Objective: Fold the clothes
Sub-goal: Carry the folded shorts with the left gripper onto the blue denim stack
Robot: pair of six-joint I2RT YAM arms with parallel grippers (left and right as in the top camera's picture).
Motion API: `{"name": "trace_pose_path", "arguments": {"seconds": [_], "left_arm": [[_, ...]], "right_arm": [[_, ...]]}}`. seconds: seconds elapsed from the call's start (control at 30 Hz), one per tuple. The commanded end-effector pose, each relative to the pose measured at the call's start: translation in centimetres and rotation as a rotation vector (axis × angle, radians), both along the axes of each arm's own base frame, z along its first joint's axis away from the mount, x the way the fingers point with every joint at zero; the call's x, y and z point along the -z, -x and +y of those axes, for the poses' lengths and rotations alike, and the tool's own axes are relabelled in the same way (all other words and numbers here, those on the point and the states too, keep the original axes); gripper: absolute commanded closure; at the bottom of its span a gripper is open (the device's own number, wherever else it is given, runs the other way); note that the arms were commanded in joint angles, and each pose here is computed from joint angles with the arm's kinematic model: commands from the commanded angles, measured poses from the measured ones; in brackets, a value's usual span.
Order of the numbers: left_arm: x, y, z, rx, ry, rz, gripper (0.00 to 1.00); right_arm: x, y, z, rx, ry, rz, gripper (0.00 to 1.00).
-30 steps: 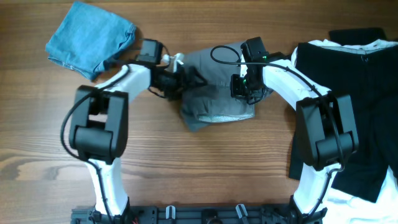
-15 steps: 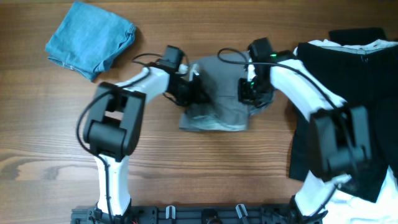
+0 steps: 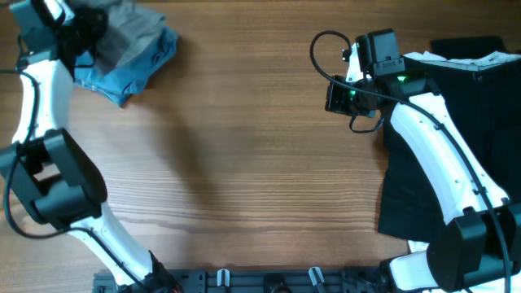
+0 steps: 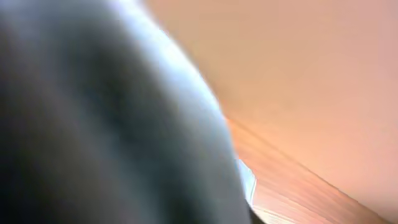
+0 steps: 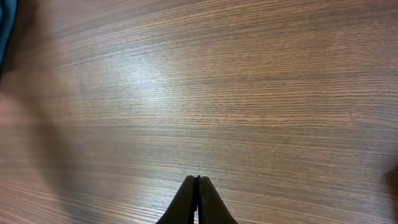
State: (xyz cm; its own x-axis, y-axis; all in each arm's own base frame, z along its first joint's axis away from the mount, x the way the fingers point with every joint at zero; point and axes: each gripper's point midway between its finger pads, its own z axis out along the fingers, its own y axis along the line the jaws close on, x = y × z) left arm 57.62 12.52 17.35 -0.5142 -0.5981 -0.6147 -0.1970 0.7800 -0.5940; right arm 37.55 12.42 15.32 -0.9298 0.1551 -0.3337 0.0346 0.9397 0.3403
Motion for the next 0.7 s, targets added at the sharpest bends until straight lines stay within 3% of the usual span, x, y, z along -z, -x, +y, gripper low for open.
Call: {"name": "trace_pose_path", "arguments": {"seconds": [0.0,0.13,0.17,0.2,0.23,0.33,0.47,0.57,0.67], "left_arm": [[6.9,0.2,0.5,-0.011,0.041,0.142,0.0],[10.2,2.3,0.7,-0.025,0.088,0.274,0.01],[10.0,2.4,0.7,-0.016,0.096,0.271,0.23],[9.9,2.4,0.6,-0.005,0.11,0.265,0.53],[9.5,2.4,0.5,0.01,0.129,0.251,0.92],[7.4,1.4,-0.9,0.097,0.179,0.151,0.96],[-3.1,-1.5,-5.4,0.305,0.345,-0.172,0.96],[-9.7,-2.7,-8.9,0.406,0.307,-0.339,0.96],[-10.5,-4.1,-11.1,0.387,0.241,-0.384,0.96]], "right_arm": [[-0.1,0.5,0.4,-0.021,-0.011,0.013,0.96],[0.2,1.1,0.2,-0.021,-0.004,0.041,0.96],[0.3,1.1,0.2,-0.021,-0.004,0.043,0.96],[0.3,1.2,0.2,-0.021,-0.003,0.045,0.96],[0.3,1.3,0.2,-0.021,-0.003,0.049,0.96],[0.4,1.5,0.1,-0.021,0.001,0.062,0.96],[0.5,1.7,0.1,-0.021,0.002,0.068,0.96],[0.5,1.7,0.1,-0.02,0.002,0.07,0.96],[0.6,1.8,0.0,-0.02,0.003,0.075,0.96]]}}
